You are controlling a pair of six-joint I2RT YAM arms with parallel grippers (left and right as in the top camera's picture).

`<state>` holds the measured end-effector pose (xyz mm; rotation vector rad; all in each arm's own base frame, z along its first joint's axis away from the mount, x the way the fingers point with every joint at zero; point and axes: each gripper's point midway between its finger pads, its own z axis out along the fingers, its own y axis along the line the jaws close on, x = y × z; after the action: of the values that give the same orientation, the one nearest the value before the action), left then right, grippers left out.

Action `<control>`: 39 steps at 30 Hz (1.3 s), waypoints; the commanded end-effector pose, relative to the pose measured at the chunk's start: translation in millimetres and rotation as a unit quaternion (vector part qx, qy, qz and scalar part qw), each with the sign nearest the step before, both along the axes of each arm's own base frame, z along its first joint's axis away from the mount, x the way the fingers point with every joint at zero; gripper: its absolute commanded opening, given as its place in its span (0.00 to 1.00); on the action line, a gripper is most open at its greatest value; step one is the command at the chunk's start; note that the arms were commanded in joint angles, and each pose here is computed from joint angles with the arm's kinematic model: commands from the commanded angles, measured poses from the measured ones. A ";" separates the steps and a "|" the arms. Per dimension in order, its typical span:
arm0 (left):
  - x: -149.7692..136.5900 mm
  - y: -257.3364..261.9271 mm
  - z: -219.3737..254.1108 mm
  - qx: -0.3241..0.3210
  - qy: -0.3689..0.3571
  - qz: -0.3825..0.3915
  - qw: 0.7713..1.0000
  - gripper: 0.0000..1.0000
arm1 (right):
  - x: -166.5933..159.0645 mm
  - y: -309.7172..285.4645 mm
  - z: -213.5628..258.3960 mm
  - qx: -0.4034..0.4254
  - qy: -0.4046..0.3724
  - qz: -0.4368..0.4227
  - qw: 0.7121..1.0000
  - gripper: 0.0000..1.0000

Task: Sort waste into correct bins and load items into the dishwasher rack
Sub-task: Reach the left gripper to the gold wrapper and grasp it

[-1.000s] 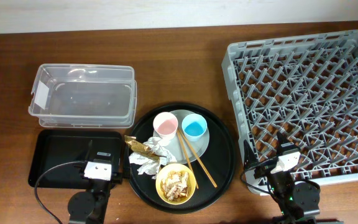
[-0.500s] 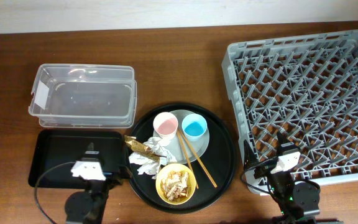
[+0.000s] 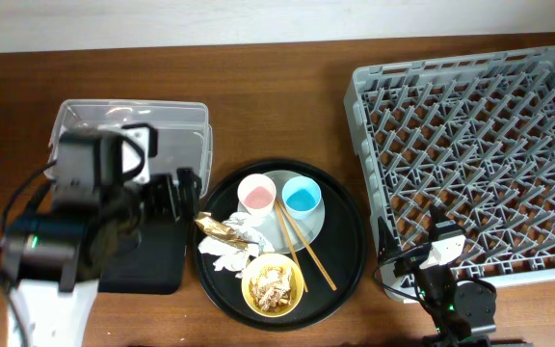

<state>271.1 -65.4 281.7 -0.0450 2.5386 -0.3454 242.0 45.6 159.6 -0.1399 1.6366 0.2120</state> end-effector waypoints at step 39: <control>-9.4 -28.0 -190.0 -0.034 0.207 0.167 0.963 0.73 | -0.5 1.4 -2.0 -0.002 0.001 0.003 1.000 0.99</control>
<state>265.8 -96.3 93.6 -0.5616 2.8554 -0.3219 242.0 45.6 159.5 -0.1402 1.6370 0.2117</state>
